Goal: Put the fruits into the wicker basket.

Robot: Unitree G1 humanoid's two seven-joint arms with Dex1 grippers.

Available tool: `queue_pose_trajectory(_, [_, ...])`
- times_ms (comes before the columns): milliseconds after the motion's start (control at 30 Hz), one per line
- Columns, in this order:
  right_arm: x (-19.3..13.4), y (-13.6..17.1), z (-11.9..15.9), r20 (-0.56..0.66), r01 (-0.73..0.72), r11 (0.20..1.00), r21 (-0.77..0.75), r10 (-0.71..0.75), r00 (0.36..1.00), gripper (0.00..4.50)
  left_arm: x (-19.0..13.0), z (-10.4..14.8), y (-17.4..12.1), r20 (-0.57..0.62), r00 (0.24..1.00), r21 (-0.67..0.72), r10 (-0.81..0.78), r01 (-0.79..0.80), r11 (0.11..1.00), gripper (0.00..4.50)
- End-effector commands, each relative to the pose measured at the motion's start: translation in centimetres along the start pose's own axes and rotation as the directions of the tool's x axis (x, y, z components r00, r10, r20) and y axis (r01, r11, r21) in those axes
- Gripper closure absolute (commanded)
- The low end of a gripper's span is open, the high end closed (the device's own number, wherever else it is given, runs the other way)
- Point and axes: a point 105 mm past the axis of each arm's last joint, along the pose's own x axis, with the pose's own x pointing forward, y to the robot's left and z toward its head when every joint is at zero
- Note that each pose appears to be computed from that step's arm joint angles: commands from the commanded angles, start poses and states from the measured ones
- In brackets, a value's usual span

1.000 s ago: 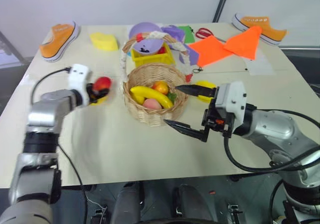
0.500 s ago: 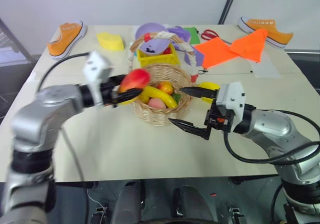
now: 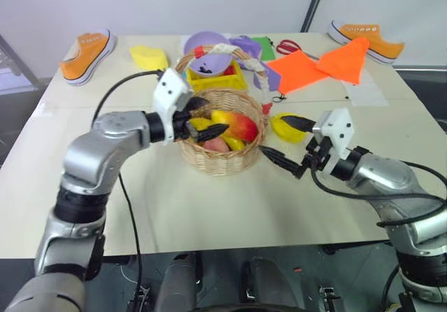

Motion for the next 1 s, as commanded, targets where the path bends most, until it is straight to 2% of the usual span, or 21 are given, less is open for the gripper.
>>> queue_pose_trajectory(33, [0.7,-2.7,-0.7,-0.014,0.112,0.994,0.0,-0.112,0.994,0.0,-1.5,1.6,-2.1,0.07,0.989,0.041,-0.132,0.129,0.991,0.07])
queue_pose_trajectory(233, [2.3,-6.7,-2.9,-0.07,0.232,0.969,0.089,-0.226,0.972,0.0,-1.9,1.1,-4.4,0.059,0.97,0.053,-0.238,0.235,0.971,0.07])
queue_pose_trajectory(567, [3.7,-8.0,-4.5,-0.123,0.2,0.969,0.142,-0.184,0.975,0.0,-1.0,1.2,-5.2,0.061,0.972,0.056,-0.225,0.222,0.973,0.07])
queue_pose_trajectory(667, [3.8,-8.0,-4.7,-0.13,0.197,0.968,0.155,-0.178,0.975,0.81,-0.8,1.0,-5.1,0.05,0.976,0.064,-0.214,0.211,0.975,0.0])
queue_pose_trajectory(733, [3.8,-7.9,-4.7,-0.131,0.195,0.97,0.149,-0.176,0.976,1.92,-0.8,1.0,-4.9,0.048,0.978,0.069,-0.205,0.202,0.977,0.0])
queue_pose_trajectory(800, [3.7,-7.8,-4.5,-0.128,0.194,0.971,0.14,-0.176,0.976,2.78,-0.8,1.1,-4.6,0.047,0.981,0.075,-0.189,0.185,0.98,0.0])
queue_pose_trajectory(833, [3.5,-7.7,-4.3,-0.125,0.194,0.972,0.135,-0.177,0.976,2.93,-0.8,1.1,-4.4,0.048,0.982,0.075,-0.181,0.177,0.981,0.0])
queue_pose_trajectory(1000, [1.9,-7.3,-2.5,-0.075,0.179,0.981,0.079,-0.173,0.982,2.93,-0.5,1.1,-4.0,0.043,0.987,0.1,-0.156,0.151,0.984,0.0])
